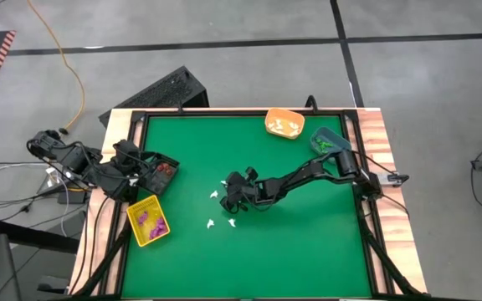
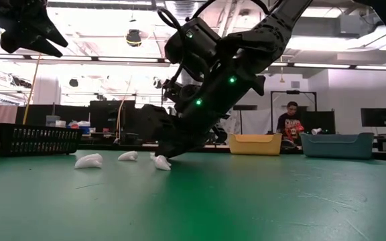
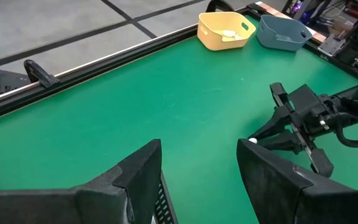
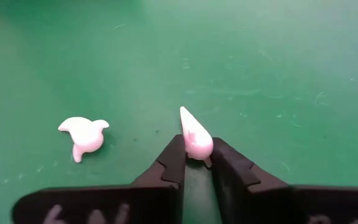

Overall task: Sort Halloween decoration
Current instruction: Put the white ghost toy into the light orange bin

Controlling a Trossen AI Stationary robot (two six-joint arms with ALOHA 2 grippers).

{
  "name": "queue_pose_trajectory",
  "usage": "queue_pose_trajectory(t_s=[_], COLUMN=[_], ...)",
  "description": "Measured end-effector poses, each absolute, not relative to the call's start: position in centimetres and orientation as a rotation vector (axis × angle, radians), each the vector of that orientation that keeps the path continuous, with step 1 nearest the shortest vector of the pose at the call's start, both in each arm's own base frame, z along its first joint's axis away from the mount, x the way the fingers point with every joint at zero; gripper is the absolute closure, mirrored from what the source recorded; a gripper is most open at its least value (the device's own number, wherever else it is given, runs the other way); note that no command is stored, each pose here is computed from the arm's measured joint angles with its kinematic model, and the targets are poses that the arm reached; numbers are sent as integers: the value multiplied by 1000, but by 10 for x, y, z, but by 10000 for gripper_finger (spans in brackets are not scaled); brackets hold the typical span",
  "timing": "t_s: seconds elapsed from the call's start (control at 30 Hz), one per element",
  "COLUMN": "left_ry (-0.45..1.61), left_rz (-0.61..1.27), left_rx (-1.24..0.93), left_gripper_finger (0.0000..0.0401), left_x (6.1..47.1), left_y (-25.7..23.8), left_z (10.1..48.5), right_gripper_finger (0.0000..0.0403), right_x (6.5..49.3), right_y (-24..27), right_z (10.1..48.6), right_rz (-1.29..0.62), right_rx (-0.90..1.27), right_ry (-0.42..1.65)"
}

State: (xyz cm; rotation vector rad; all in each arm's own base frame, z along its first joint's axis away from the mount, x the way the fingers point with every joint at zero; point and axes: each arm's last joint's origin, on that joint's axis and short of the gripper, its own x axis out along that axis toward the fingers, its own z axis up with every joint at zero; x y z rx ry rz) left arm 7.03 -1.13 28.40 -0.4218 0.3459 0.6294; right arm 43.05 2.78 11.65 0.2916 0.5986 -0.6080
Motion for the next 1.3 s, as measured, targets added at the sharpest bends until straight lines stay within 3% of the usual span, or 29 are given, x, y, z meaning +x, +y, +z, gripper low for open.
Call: queue_pose_trajectory(t_s=[0.2,0.57,1.03,1.3], left_ry=[348,350,360,373], left_rz=[631,632,631,632], left_rx=[-420,-417,-399,-390], left_gripper_finger=[202,202,202,202], left_x=[70,70,69,69], left_y=[-11,-11,-11,-11], left_z=[284,284,283,282], right_gripper_finger=[357,372,372,372], right_x=[431,431,428,414], right_y=[33,38,26,-11], right_z=[117,120,156,187], right_rz=[-595,-571,-564,-659], right_rx=[289,307,346,351], right_ry=[594,573,504,523])
